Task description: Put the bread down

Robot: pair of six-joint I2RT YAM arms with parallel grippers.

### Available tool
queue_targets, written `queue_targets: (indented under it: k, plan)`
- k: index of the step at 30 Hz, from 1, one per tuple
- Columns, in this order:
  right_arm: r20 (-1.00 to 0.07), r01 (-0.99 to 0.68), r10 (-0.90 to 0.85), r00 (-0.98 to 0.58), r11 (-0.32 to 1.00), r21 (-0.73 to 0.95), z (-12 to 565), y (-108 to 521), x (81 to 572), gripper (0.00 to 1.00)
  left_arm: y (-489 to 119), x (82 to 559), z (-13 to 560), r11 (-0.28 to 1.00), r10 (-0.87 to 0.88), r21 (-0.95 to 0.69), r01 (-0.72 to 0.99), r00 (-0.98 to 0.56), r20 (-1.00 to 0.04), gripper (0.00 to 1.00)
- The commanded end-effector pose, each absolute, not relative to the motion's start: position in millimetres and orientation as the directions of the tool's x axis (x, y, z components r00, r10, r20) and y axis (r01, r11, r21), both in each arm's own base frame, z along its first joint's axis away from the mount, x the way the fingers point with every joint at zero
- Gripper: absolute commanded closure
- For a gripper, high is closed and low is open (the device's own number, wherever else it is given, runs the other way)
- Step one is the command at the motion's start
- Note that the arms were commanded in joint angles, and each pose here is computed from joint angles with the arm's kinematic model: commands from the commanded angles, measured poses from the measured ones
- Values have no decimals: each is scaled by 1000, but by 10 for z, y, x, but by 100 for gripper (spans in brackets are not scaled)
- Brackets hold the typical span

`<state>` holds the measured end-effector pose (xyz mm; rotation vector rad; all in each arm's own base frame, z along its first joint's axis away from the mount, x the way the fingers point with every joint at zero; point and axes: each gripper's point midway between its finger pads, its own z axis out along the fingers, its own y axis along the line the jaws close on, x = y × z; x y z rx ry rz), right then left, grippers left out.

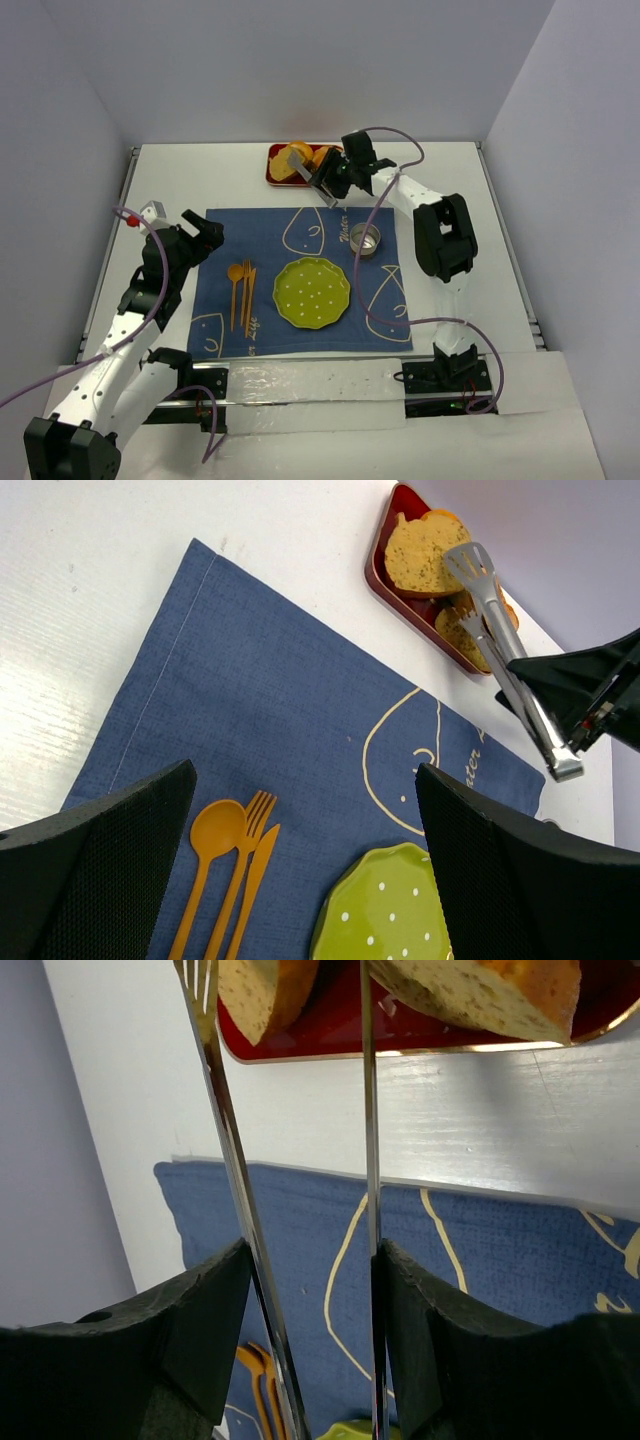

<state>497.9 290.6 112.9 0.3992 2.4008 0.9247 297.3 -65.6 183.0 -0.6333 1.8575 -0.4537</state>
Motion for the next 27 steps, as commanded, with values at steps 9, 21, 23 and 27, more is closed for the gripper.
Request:
queue_targets:
  k: [9,21,23,27]
  plan:
    - [-416,18,464,-782,684,729,1401,2955,5070,70,-658,3010,1921,782,-623,-593,-193,-262,-737,1]
    - [-614,-246,410,-675,659,711,2439,2922,4794,95,-678,3012,1928,778,-628,-600,-186,-266,-732,1]
    - [-646,-288,396,-652,659,695,2582,2881,4696,95,-681,3011,1924,777,-629,-602,-185,-265,-731,1]
    - [-684,-371,349,-641,639,674,2804,2829,4345,97,-702,3025,1897,777,-629,-602,-184,-277,-727,1]
